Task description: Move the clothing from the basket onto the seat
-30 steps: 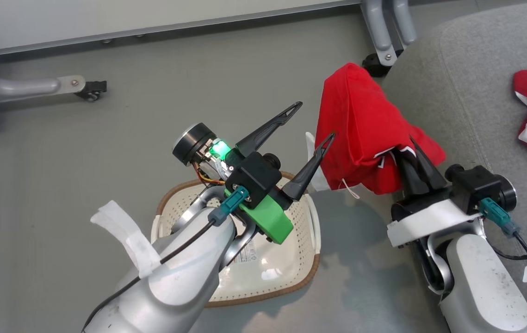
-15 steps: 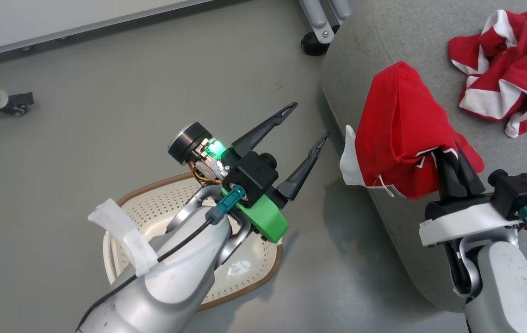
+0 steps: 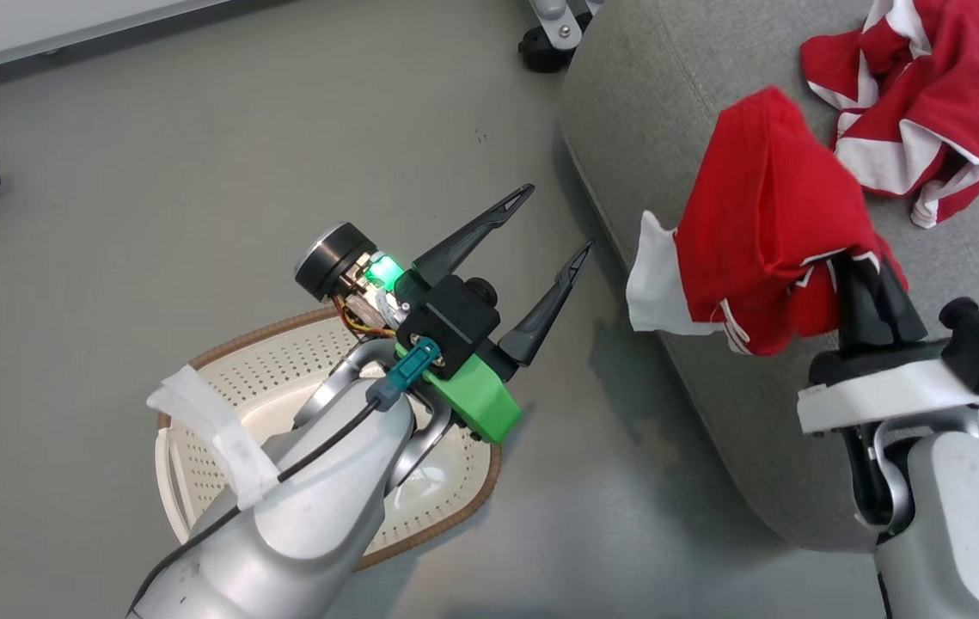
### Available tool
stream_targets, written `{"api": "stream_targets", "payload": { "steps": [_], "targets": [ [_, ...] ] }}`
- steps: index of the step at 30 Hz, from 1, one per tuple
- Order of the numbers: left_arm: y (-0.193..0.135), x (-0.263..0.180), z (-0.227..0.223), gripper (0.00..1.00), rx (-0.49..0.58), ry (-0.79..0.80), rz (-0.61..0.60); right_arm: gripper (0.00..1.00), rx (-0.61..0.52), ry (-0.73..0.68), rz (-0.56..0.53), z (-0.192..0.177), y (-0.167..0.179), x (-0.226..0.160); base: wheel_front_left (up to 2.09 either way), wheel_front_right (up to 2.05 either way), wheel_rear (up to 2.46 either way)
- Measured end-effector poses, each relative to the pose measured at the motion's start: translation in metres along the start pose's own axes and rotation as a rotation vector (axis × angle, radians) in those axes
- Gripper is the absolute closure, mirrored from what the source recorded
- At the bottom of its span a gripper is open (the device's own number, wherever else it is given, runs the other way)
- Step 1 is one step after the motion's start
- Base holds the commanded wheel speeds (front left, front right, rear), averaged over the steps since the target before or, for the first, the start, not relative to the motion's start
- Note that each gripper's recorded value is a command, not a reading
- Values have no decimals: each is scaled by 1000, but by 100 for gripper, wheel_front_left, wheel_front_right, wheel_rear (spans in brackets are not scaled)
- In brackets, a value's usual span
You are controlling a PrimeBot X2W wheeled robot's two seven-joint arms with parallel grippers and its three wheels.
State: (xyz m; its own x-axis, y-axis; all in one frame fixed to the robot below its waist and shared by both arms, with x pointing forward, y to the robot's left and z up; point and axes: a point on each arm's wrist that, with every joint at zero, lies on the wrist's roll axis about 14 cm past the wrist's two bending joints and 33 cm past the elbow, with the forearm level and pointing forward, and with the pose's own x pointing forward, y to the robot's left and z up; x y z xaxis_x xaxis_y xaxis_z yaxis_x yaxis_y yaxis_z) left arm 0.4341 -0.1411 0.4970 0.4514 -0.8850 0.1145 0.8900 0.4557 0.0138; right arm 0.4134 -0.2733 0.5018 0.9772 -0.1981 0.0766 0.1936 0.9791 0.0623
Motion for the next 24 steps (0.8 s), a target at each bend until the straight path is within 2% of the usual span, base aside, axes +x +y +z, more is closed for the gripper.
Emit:
{"api": "stream_targets", "payload": {
  "steps": [5,14,24],
  "targets": [
    [4,-2,-11,0,-18,15,7,100,-33,-80,-5,23,-3,23,0,0,0],
    [15,-2,-44,0,-56,54,9,100,-123,-295,-53,87,-18,81,0,0,0],
    [31,-6,-94,0,-104,117,12,100,-273,-432,-165,135,-70,126,0,0,0]
  ]
}}
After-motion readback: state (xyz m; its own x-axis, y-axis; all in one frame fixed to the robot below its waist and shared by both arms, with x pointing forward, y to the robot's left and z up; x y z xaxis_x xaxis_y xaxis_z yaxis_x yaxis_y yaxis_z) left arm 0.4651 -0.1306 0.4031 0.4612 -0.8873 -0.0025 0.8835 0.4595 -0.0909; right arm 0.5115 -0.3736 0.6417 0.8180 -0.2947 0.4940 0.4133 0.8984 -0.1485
